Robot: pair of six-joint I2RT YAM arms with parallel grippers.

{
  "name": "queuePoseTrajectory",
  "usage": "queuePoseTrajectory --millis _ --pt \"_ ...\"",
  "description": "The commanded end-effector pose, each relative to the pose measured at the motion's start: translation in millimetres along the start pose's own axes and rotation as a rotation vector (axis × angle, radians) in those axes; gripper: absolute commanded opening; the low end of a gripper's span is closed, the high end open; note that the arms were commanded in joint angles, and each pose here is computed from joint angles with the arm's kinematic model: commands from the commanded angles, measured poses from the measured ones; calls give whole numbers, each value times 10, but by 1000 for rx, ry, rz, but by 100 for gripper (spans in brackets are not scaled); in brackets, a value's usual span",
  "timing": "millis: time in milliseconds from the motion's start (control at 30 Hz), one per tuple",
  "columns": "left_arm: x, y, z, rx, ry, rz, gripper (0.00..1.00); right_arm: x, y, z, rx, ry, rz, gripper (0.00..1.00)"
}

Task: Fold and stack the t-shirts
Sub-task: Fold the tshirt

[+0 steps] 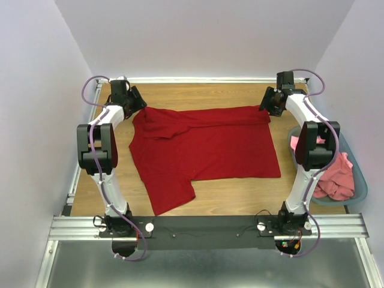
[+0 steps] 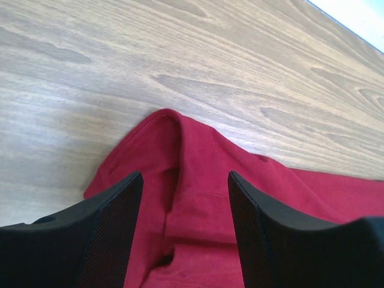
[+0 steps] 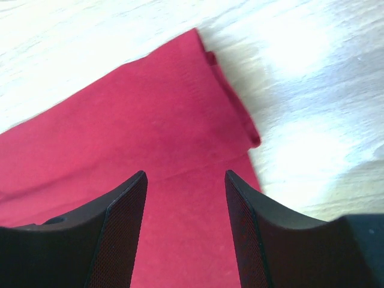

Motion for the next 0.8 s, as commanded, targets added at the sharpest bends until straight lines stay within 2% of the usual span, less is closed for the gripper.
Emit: queuePoseTrajectory --millis 0,133,233,300,500,767 --pt "-27 22 97 0 -50 34 67 -28 34 155 -6 -17 16 62" --pt "39 -86 111 26 -12 44 67 -195 85 203 -20 -66 30 62" --pt "103 -333 50 85 16 37 67 -309 121 248 -27 -100 36 62" --pt "88 -377 -42 74 15 26 66 -346 119 284 -18 -105 30 62" --pt "62 -754 -244 127 13 34 60 -410 55 368 17 -107 36 61" --pt "-49 -745 -304 91 -39 58 59 -521 61 517 43 -120 33 58"
Point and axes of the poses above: each gripper's point midway between its finger pads, its own z axis out along the fingers, its own x axis along the line the jaws close on, y = z × x, the point moved 7 cm from there along -z, back along the fingers, and after that the axes turned 14 degrees about z, right-handed, at the moved point
